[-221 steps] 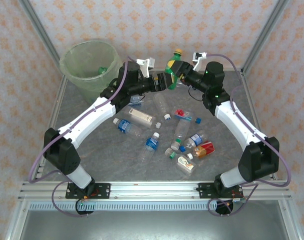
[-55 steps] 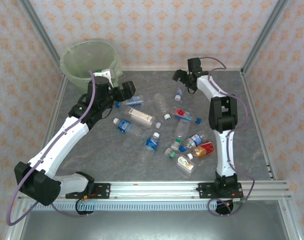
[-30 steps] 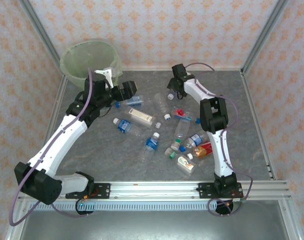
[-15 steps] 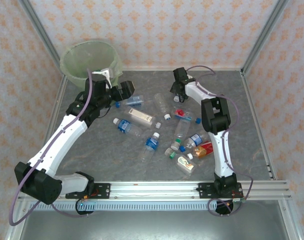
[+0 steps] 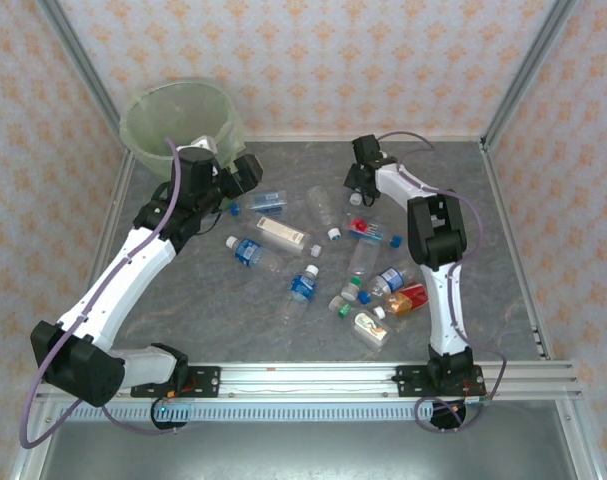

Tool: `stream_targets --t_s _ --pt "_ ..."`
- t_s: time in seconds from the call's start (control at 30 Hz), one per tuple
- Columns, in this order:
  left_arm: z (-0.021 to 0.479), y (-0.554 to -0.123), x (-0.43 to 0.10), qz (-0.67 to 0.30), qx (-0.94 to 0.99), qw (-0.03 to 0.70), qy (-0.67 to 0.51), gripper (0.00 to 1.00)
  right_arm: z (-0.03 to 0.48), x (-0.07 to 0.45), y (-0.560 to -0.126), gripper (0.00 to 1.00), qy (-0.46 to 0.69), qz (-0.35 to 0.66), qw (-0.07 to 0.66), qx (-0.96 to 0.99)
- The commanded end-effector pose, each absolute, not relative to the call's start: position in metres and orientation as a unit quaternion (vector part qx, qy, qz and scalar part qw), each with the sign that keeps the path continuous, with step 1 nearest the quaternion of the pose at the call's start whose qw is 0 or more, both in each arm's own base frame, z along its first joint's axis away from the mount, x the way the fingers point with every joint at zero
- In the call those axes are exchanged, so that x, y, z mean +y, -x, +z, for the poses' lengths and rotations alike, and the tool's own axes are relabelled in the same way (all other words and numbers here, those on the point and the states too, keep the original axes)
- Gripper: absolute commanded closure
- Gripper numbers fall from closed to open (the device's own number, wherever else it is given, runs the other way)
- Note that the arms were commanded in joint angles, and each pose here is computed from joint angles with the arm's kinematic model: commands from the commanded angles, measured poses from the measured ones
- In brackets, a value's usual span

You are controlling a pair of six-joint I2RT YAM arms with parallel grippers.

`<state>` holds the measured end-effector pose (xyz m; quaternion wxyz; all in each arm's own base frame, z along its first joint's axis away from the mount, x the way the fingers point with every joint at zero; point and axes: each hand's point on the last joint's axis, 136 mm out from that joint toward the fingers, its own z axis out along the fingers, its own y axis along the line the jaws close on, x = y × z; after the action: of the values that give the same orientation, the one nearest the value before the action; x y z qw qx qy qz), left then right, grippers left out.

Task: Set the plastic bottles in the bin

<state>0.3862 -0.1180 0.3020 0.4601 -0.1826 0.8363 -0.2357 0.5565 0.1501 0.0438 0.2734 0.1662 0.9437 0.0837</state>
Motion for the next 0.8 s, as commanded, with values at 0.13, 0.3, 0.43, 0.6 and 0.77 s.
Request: stream_targets --t_s 0.13,0.3,0.43,0.6,0.77 --pt "0.337 -0.396 -0.145 -0.323 0.807 0.473 0.141 0.01 0.146 0.155 -0.542 0.51 -0.176 0.130 0.343 0.913" --pt "0.347 -0.394 -0.172 -0.410 0.786 0.446 0.127 0.01 0.202 0.170 -0.517 0.51 -0.158 0.190 0.385 0.889" --pt "0.355 -0.397 -0.175 -0.440 0.760 0.459 0.135 0.06 0.246 0.193 -0.500 0.52 -0.103 0.228 0.411 0.877" --pt "0.366 -0.401 -0.186 -0.485 0.736 0.453 0.131 0.10 0.291 0.237 -0.476 0.53 -0.012 0.267 0.432 0.861" --pt "0.380 -0.410 -0.195 -0.498 0.730 0.456 0.108 0.14 0.325 0.282 -0.442 0.54 0.071 0.295 0.451 0.839"
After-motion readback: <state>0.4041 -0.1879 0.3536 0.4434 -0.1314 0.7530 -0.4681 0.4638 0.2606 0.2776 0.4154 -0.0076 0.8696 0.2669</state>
